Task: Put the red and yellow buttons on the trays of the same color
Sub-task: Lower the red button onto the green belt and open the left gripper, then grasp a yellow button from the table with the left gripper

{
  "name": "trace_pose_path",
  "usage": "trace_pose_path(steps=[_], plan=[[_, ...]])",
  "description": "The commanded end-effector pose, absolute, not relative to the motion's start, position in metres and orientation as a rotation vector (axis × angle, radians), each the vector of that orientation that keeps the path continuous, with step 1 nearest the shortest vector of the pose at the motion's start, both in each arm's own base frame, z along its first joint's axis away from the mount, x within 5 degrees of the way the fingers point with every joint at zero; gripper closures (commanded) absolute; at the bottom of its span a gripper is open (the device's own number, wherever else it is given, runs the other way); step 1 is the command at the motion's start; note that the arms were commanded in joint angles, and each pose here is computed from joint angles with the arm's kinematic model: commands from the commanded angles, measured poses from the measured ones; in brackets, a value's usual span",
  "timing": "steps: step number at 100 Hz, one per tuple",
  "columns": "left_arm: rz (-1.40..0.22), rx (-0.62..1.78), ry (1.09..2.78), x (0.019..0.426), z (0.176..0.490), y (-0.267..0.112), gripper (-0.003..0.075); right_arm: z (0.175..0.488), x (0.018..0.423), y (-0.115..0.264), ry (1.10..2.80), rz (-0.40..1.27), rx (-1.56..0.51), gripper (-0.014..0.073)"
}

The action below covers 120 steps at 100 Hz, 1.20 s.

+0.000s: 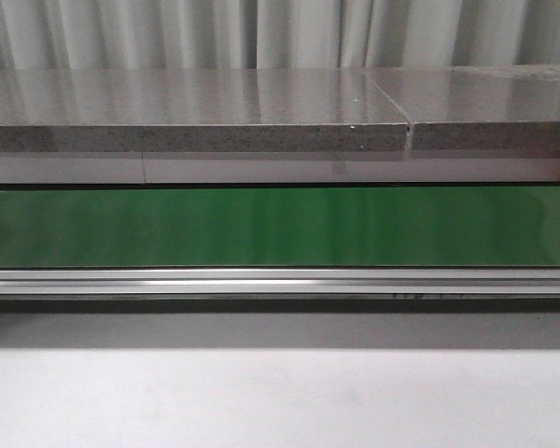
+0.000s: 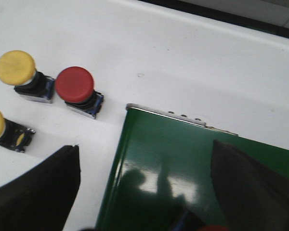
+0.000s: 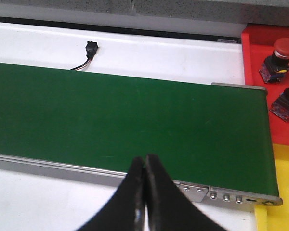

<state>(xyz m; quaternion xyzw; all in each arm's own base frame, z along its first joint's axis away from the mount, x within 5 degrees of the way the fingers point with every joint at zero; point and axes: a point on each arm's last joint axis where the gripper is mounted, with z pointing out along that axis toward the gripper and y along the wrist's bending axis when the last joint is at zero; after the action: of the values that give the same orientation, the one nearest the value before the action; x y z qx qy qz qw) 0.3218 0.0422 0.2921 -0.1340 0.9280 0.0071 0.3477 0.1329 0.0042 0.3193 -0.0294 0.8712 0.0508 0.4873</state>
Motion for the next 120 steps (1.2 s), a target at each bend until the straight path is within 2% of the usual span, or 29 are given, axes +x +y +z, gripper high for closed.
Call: trace_pose_path(steps=[1,27,42,59,94,120], plan=[[0.014,-0.426,2.281,0.319,0.318,0.056,0.0172,0.333,0.135,0.003,2.03,0.106,-0.061,0.0662],[0.102,-0.658,2.249,0.303,0.315,0.115,0.0172,0.333,0.135,0.003,2.03,0.106,-0.061,0.0662],[0.13,-0.75,2.281,0.304,0.297,0.139,0.0172,0.333,0.135,0.003,2.03,0.106,-0.061,0.0662],[0.133,-0.78,2.319,0.317,0.274,0.152,0.0172,0.333,0.135,0.003,2.03,0.106,-0.061,0.0662],[0.149,-0.741,2.379,0.358,0.261,0.171,0.0172,0.333,0.135,0.003,2.03,0.106,-0.061,0.0662],[0.143,-0.753,2.45,0.377,0.234,0.18,0.0173,0.333,0.135,0.003,2.03,0.106,-0.061,0.0662]])
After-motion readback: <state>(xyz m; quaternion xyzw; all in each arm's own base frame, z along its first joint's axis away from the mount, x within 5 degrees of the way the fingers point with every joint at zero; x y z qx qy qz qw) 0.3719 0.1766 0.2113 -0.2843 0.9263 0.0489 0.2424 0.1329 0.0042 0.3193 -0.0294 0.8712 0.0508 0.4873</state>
